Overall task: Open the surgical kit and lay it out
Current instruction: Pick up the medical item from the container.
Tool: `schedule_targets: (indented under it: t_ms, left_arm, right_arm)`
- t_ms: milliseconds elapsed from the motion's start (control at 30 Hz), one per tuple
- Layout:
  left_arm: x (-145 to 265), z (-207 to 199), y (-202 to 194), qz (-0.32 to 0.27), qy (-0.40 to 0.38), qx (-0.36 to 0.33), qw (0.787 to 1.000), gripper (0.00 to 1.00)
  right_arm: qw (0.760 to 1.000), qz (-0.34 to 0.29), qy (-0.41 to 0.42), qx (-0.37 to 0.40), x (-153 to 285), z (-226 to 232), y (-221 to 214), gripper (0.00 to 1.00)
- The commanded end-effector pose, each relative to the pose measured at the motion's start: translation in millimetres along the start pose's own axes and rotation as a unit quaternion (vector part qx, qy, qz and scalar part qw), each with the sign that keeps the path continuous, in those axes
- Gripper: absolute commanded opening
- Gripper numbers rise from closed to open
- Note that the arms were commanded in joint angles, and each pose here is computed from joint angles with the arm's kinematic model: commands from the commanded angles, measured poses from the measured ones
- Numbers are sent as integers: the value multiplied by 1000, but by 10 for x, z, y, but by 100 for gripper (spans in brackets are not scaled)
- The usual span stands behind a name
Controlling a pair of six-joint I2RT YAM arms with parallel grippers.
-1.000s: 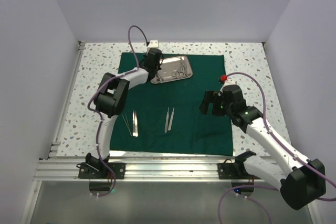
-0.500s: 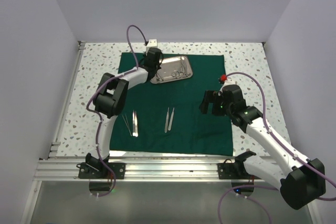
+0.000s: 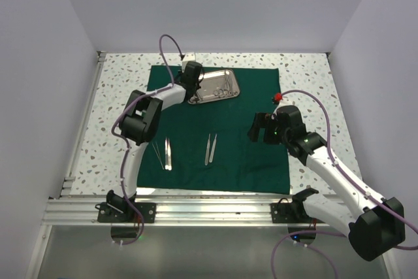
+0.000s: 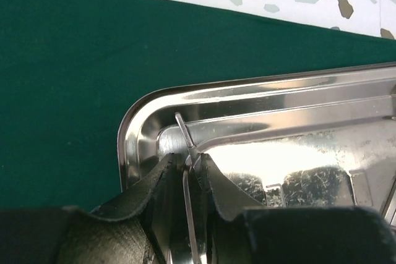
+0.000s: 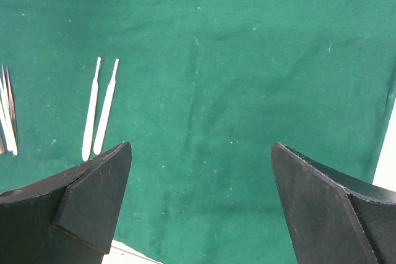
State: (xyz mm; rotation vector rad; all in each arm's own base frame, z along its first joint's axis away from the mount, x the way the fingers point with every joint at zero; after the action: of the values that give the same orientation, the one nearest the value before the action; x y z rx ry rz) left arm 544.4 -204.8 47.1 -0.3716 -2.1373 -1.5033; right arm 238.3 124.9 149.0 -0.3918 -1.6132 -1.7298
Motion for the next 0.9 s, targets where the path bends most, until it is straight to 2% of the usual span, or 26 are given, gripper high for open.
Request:
schedule_targets:
  t_ms: [0,67,700,800,867]
  left_arm:
    - [-82,-31,109,-11,6,19,1000,27]
    - [-106,16,23,5,17,10,1000,27]
    - [-343,11,142,10,23,10,1000,31]
    - [-396,12,93,21,22,8,999,27]
    - [-407,26,69,27,24,7,999,21]
  right_arm:
    - [1000,-11,5,-4,-17,15,35,98]
    - [1000,-12,5,-3,-14,15,37,98]
    - [1000,-10,4,-4,-35,11,37,99]
    - [1000,-9,4,-4,-35,16,40,98]
    - [1000,-9,4,-4,-38,15,37,98]
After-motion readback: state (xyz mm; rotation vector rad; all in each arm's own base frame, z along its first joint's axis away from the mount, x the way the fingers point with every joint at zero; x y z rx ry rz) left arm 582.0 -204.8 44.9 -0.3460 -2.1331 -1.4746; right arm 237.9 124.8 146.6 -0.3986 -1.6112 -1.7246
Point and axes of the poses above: each gripper's point midway between its finger pads, its own x axis back along the fingers, its own z axis along the line the jaws close on, y = z × x, the point moved 3 cm from there along x, back along the fingers, and after that the axes turned 13 degrees about x, right-handed, at the moved point
